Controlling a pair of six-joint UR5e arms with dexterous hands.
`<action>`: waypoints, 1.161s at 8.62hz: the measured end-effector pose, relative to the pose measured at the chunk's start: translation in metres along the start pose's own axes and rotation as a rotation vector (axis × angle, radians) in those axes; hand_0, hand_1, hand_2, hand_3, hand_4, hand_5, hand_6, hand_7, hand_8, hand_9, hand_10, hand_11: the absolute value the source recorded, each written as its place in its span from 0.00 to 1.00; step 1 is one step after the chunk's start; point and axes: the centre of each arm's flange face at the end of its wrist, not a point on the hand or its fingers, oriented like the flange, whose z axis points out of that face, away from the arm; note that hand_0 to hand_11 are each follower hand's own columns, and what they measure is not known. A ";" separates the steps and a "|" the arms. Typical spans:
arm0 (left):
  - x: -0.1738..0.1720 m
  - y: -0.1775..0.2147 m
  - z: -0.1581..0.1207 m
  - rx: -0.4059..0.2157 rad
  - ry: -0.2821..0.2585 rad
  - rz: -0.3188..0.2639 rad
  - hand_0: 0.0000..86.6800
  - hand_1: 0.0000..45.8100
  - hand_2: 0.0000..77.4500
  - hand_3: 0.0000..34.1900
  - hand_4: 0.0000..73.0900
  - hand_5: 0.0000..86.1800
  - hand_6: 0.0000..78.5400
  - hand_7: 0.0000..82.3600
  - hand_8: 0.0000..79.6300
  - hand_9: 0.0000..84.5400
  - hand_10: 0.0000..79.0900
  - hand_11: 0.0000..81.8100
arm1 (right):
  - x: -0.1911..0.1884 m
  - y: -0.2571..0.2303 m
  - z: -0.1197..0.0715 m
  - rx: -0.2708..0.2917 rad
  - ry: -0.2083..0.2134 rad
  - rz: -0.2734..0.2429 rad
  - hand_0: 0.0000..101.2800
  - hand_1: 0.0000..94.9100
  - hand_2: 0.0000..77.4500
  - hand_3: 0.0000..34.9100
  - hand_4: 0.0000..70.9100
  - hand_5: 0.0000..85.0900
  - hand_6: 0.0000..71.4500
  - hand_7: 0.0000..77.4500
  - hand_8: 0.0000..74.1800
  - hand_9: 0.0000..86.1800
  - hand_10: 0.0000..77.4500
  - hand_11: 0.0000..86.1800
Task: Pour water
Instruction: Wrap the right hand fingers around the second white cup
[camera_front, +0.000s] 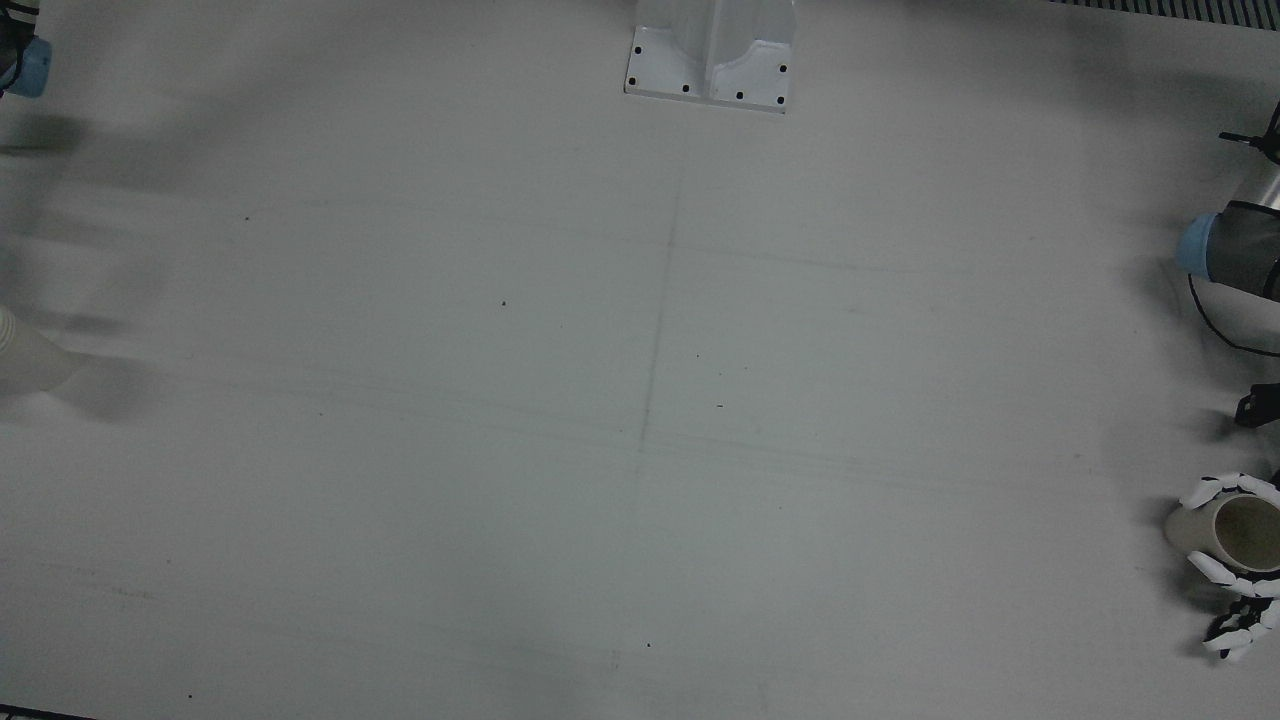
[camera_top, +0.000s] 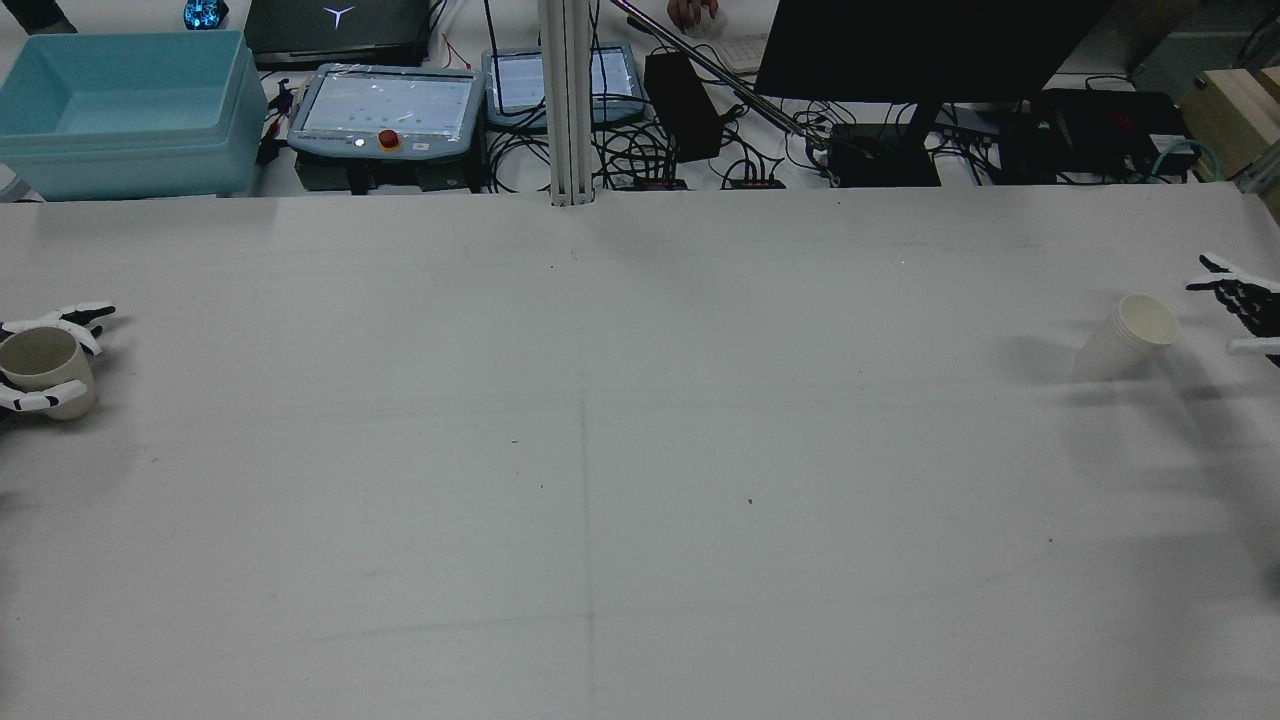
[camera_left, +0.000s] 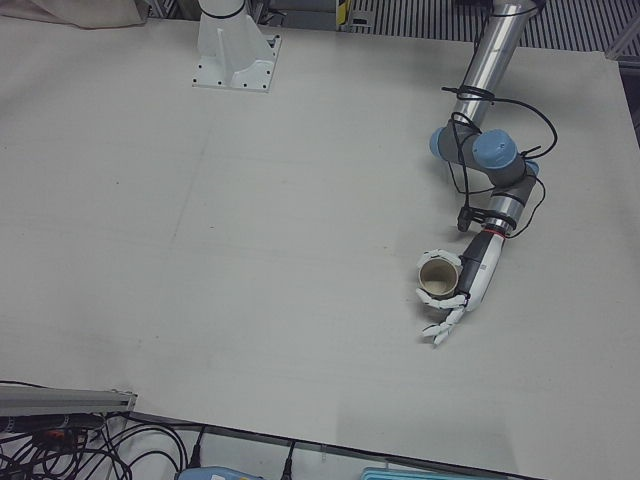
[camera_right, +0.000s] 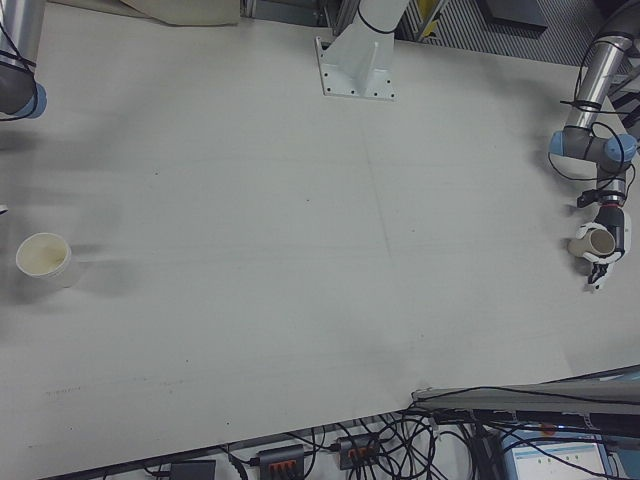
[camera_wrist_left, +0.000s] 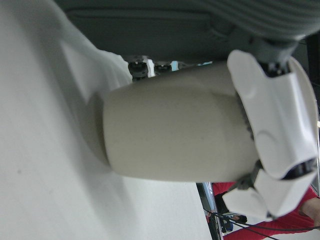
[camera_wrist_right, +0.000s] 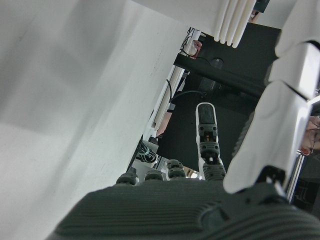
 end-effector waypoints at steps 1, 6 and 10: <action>0.000 0.003 0.003 -0.004 0.001 -0.002 0.61 0.15 0.56 0.00 0.78 0.40 0.18 0.25 0.10 0.12 0.12 0.15 | 0.003 0.003 0.004 -0.004 0.007 -0.006 0.49 0.14 0.07 0.03 0.15 0.28 0.02 0.12 0.01 0.01 0.01 0.01; 0.008 0.029 0.014 -0.057 0.025 -0.026 0.63 0.17 0.58 0.00 0.78 0.40 0.15 0.25 0.10 0.12 0.10 0.15 | 0.009 0.005 0.008 -0.004 0.007 -0.017 0.49 0.14 0.06 0.04 0.15 0.29 0.02 0.12 0.01 0.01 0.01 0.01; 0.012 0.040 0.017 -0.075 0.034 -0.035 0.63 0.17 0.58 0.00 0.78 0.40 0.15 0.25 0.10 0.12 0.10 0.16 | 0.038 0.025 0.024 -0.033 0.033 -0.047 0.49 0.16 0.05 0.04 0.15 0.29 0.04 0.14 0.01 0.01 0.01 0.01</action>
